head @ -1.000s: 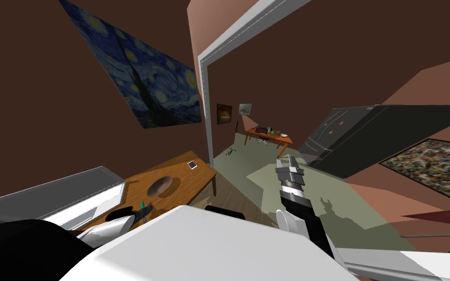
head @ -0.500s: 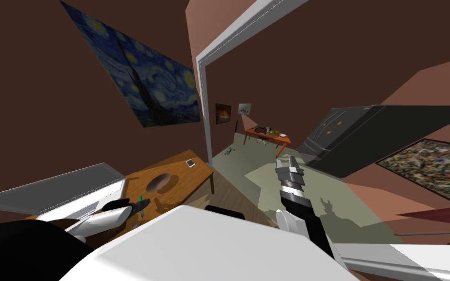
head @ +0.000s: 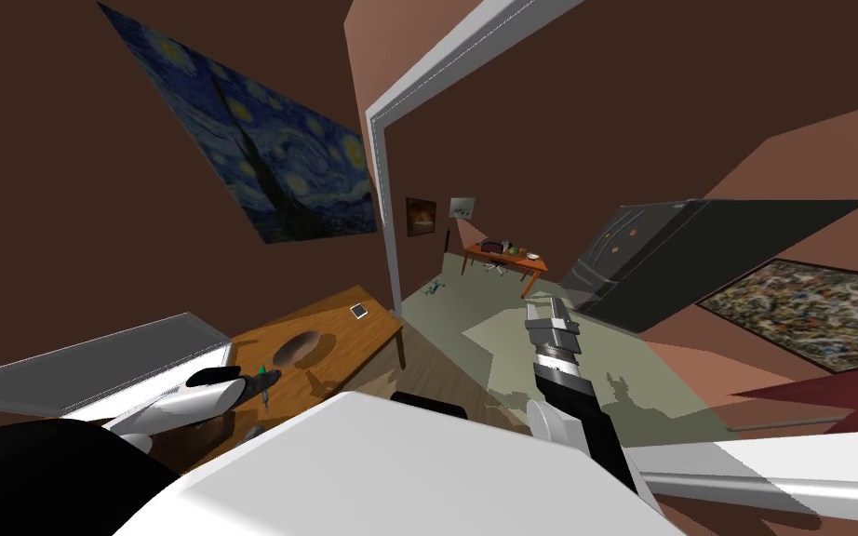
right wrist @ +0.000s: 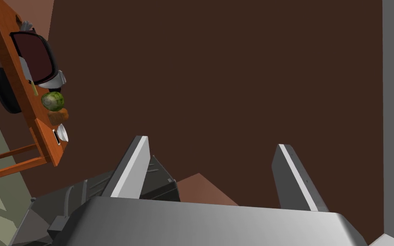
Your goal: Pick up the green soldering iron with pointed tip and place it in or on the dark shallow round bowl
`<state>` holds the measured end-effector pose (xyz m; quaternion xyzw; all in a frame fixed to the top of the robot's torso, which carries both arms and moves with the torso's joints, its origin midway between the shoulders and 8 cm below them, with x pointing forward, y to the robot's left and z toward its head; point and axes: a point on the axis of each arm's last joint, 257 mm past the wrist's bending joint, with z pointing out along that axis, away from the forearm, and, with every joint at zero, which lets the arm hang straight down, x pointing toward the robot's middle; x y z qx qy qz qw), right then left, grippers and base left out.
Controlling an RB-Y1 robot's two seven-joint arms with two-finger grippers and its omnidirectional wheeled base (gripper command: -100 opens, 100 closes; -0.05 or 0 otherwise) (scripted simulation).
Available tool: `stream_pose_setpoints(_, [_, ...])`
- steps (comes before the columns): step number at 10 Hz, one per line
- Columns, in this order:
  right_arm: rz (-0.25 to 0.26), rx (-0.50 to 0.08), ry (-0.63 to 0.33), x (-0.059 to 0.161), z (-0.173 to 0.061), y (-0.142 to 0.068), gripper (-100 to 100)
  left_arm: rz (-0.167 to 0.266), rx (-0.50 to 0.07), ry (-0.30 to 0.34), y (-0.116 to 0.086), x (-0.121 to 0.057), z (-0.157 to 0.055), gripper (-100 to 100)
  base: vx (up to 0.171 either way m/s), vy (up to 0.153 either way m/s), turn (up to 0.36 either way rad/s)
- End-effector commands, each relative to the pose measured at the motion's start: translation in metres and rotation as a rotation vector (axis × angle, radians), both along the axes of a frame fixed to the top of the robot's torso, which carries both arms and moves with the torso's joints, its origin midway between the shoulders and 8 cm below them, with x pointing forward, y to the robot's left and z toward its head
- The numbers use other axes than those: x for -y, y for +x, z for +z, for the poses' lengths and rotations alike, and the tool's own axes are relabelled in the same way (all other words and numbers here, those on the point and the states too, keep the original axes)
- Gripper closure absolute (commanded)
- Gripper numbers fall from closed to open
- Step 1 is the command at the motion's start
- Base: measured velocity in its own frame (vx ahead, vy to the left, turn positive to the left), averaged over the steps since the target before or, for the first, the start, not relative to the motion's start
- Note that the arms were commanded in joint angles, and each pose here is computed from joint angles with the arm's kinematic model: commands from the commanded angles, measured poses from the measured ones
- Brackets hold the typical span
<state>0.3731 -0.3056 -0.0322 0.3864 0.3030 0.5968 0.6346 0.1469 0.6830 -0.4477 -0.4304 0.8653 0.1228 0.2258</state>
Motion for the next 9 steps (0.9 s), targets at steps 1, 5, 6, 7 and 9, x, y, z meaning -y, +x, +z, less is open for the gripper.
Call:
stream_pose_setpoints(1, [0.000,0.000,0.000,0.000,0.000,0.000,0,0.022,-0.003,-0.015,-0.001,-0.004,0.006,100,-0.007,0.036,-0.161])
stream_pose_setpoints(5, [0.000,0.000,0.000,0.000,0.000,0.000,0,0.094,-0.006,-0.074,-0.012,-0.005,0.011,100,0.008,0.109,-0.204])
stream_pose_setpoints(6, [0.000,0.000,0.000,0.000,0.000,0.000,0,0.109,-0.006,-0.088,-0.015,-0.005,0.012,100,0.023,0.107,-0.176])
stream_pose_setpoints(7, [0.000,0.000,0.000,0.000,0.000,0.000,0,0.138,-0.005,-0.115,-0.019,-0.004,0.013,100,0.010,0.114,-0.280])
stream_pose_setpoints(9, [0.000,0.000,0.000,0.000,0.000,0.000,0,0.177,-0.003,-0.153,-0.025,-0.001,0.014,100,-0.003,0.138,-0.236])
